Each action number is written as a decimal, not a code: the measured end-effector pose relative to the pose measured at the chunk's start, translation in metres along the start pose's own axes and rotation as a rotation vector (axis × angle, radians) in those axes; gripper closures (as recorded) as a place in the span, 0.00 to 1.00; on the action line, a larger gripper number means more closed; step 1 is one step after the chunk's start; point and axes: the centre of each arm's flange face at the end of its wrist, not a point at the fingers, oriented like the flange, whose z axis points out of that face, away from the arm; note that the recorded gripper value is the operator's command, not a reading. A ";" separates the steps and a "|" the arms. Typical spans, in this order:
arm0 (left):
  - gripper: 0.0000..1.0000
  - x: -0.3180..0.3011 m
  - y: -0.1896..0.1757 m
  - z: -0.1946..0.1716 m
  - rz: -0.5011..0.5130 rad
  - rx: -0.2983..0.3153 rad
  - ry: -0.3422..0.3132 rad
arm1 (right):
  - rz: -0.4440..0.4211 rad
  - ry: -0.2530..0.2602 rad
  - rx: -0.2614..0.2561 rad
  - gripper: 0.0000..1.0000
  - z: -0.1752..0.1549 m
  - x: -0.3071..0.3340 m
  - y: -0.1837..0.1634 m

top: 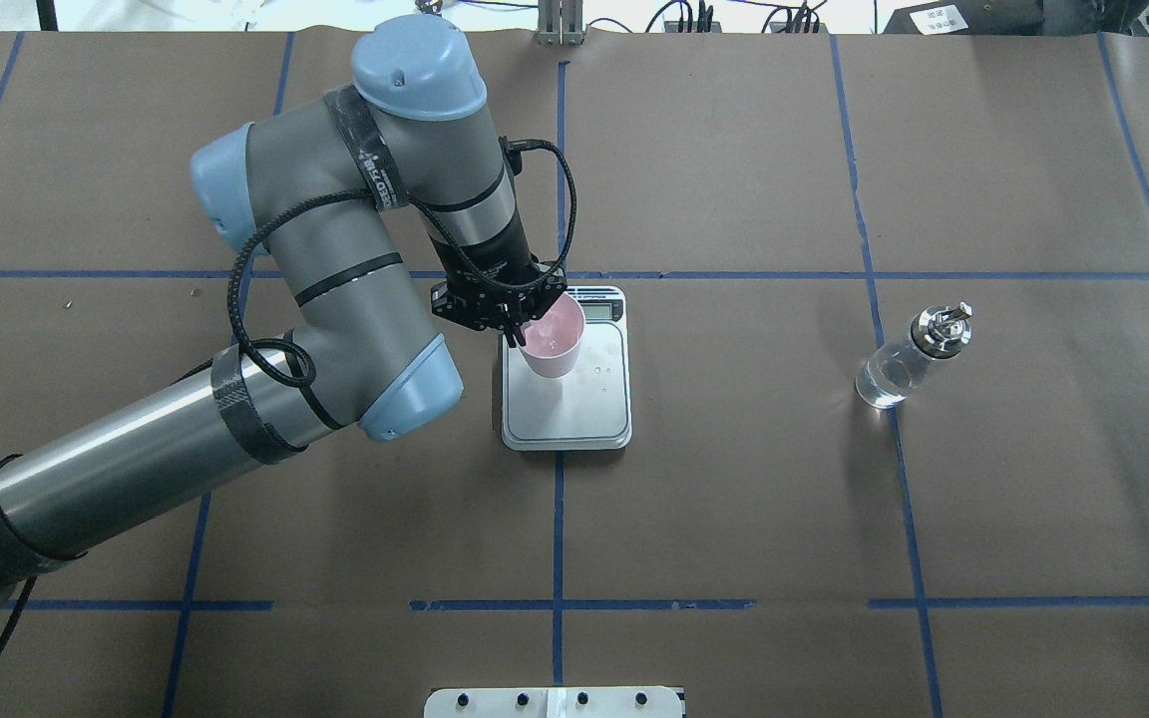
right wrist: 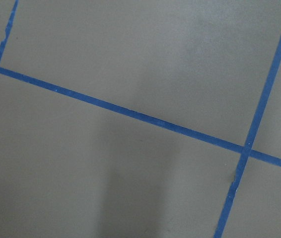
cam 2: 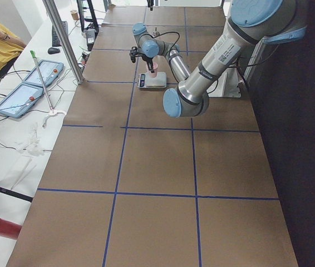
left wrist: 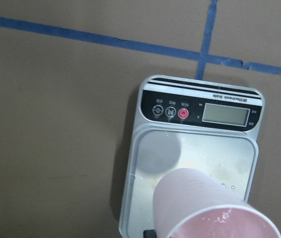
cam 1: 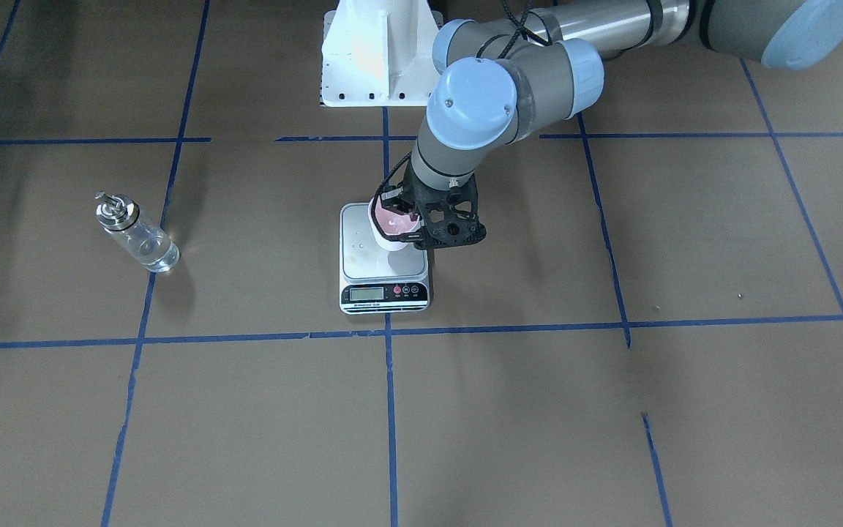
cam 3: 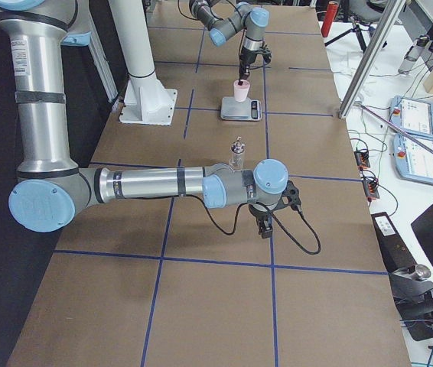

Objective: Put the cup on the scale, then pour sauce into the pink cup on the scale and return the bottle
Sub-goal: 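Carry the pink cup with the left gripper onto the scale, then release the cup with the left gripper while the right arm reaches for the bottle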

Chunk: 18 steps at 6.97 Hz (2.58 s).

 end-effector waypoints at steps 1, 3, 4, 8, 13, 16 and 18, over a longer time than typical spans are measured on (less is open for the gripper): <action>1.00 0.003 0.003 0.006 0.003 0.003 -0.002 | 0.001 0.000 0.000 0.00 0.000 0.000 0.000; 1.00 0.007 0.005 0.015 0.020 0.015 0.004 | 0.002 0.000 -0.002 0.00 0.001 0.001 0.000; 1.00 0.007 0.002 0.019 0.026 0.023 0.009 | 0.002 0.000 -0.002 0.00 0.001 0.001 0.000; 0.82 0.006 0.000 0.024 0.034 0.034 0.014 | 0.002 0.000 -0.002 0.00 0.001 0.001 0.000; 0.45 0.008 0.005 0.018 0.044 0.038 0.027 | 0.001 0.001 0.002 0.00 0.000 -0.001 -0.005; 0.43 -0.020 0.021 -0.033 0.078 0.098 0.098 | 0.015 -0.012 0.055 0.00 0.010 -0.032 -0.022; 0.43 -0.039 0.028 -0.061 0.091 0.131 0.133 | 0.084 -0.068 0.178 0.00 0.027 -0.069 -0.012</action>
